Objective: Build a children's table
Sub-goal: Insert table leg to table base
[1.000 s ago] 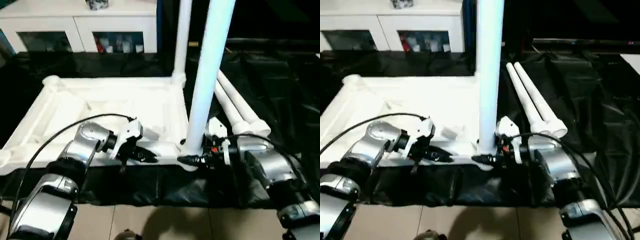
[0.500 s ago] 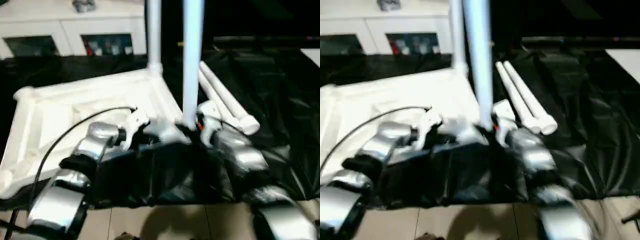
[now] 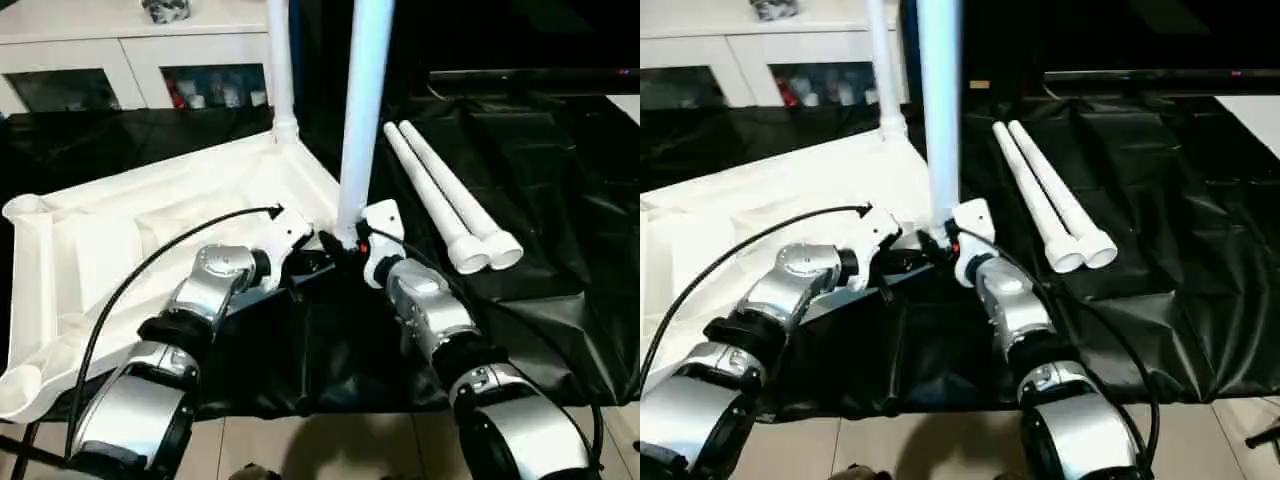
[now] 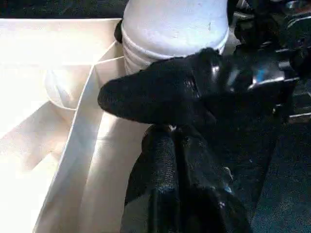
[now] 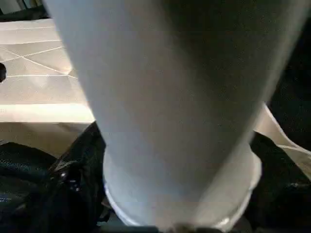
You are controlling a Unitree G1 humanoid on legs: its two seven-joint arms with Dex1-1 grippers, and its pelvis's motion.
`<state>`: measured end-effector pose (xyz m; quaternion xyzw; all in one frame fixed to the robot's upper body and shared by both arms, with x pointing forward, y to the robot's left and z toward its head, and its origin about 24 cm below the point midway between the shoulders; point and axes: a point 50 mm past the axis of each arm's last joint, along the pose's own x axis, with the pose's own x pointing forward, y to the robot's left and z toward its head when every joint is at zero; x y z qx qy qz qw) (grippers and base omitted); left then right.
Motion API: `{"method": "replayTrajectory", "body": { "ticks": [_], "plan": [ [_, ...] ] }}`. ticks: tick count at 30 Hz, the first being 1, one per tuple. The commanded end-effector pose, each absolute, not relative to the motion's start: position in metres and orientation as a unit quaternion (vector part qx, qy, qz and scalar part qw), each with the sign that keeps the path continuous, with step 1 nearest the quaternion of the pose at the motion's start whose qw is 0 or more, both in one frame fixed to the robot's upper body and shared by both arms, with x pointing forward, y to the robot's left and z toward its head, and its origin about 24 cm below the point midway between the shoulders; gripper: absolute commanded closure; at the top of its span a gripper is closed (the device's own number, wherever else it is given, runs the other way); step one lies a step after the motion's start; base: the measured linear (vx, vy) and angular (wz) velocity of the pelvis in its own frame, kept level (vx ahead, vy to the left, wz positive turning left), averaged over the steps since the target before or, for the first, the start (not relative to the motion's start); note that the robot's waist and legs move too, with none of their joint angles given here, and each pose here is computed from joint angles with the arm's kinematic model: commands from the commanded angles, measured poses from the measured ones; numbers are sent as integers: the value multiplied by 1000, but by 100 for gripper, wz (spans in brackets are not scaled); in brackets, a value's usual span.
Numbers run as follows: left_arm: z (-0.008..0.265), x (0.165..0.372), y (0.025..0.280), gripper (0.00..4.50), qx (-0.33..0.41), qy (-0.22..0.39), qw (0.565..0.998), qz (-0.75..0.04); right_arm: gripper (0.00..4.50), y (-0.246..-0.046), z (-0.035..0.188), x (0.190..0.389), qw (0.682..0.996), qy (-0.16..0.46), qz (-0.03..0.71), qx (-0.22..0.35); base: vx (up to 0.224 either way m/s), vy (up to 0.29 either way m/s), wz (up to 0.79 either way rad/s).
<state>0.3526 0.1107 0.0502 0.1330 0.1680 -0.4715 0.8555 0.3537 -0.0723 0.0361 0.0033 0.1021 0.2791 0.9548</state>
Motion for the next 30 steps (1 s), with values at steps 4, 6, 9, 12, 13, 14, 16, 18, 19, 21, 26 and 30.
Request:
{"method": "replayTrajectory", "body": {
  "ticks": [4, 6, 9, 12, 13, 14, 16, 18, 19, 21, 26, 30],
  "plan": [
    [63, 353, 109, 450, 129, 120, 855, -488, 106, -80, 31, 352, 953, 107, 283, 19, 0, 0, 0],
    [62, 352, 113, 450, 132, 121, 854, -489, 118, -82, 34, 352, 951, 91, 296, 15, 0, 0, 0],
    [62, 350, 120, 450, 135, 127, 847, -499, 142, -88, 37, 353, 946, 83, 312, 8, 0, 0, 0],
    [61, 349, 125, 450, 138, 130, 843, -504, 163, -95, 39, 353, 945, 79, 318, 4, 0, 0, 0],
    [61, 349, 126, 450, 138, 130, 842, -505, 163, -97, 40, 354, 945, 77, 318, 5, 0, 0, 0],
    [61, 349, 126, 450, 139, 130, 842, -505, 167, -98, 40, 354, 945, 77, 318, 5, 0, 0, 0],
    [60, 346, 127, 450, 143, 131, 837, -512, 170, -102, 40, 354, 945, 74, 318, 5, 0, 0, 0],
    [58, 344, 128, 450, 145, 133, 834, -515, 171, -105, 39, 353, 946, 72, 317, 2, 0, 0, 0],
    [57, 344, 129, 450, 145, 133, 835, -514, 172, -106, 39, 353, 946, 72, 317, 2, 0, 0, 0],
    [57, 343, 130, 450, 143, 133, 835, -515, 173, -108, 38, 352, 945, 72, 318, 2, 0, 0, 0],
    [56, 342, 132, 450, 150, 129, 833, -517, 173, -112, 38, 350, 943, 70, 326, -1, 0, 0, 0],
    [70, 344, 137, 422, 139, 100, 830, -531, 173, -119, 47, 346, 921, 66, 384, 4, 0, 0, 0]
  ]
}}
